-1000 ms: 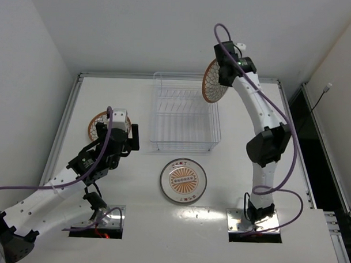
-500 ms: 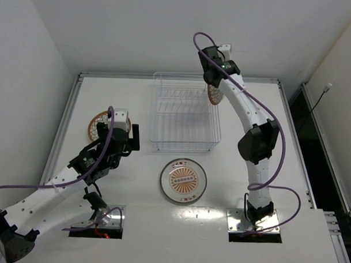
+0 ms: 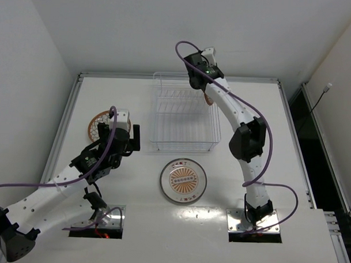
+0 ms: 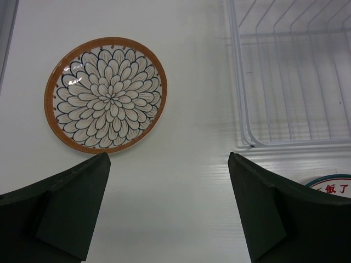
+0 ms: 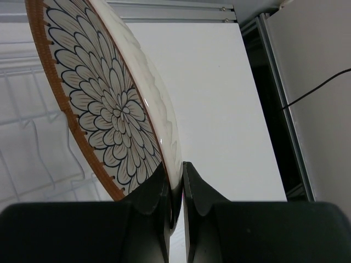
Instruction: Load the plates into the dish rack
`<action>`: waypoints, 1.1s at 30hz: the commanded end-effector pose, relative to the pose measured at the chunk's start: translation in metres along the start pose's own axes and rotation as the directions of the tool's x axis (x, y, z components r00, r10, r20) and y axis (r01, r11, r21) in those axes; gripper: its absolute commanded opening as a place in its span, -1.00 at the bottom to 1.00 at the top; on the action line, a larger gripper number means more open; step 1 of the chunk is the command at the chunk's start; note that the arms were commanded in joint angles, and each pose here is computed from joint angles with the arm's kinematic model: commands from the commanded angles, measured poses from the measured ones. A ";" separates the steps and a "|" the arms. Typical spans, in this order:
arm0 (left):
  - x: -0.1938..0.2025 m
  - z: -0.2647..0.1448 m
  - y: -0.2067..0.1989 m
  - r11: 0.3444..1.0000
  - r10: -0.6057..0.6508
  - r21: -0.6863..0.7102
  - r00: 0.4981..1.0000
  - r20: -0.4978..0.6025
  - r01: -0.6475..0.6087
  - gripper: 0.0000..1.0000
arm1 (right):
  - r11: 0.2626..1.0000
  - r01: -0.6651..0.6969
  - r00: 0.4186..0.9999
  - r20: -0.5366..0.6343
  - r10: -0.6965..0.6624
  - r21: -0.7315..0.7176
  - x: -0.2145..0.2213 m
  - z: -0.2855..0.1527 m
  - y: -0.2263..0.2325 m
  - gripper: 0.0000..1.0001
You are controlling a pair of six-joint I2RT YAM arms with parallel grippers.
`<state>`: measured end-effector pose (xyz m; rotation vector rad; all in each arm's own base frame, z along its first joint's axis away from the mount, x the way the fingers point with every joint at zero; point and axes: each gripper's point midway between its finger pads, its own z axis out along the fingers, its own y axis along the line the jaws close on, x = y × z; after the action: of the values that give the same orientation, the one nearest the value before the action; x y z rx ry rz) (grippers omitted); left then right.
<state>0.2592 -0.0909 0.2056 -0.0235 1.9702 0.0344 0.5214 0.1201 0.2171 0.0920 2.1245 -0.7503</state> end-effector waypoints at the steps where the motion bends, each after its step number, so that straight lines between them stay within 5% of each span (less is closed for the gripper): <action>1: -0.007 0.003 0.002 1.000 -0.023 -0.014 0.999 0.028 0.024 0.74 | 0.995 -0.070 0.992 0.114 0.062 0.073 -0.034 -0.017 -0.006 -1.00; 12: -0.007 0.003 0.002 1.000 -0.023 -0.014 0.999 0.028 0.024 0.74 | 0.998 0.033 0.997 0.075 -0.037 0.047 0.002 -0.030 0.040 -0.98; 33: -0.006 0.003 0.000 1.000 -0.024 -0.005 0.999 0.025 0.024 0.74 | 0.977 -0.073 0.990 -0.136 0.046 -0.202 0.068 -0.018 0.101 -0.78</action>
<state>0.2595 -0.0913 0.2045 -0.0206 1.9739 0.0369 0.5043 0.1738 0.1464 0.0836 2.1779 -0.7185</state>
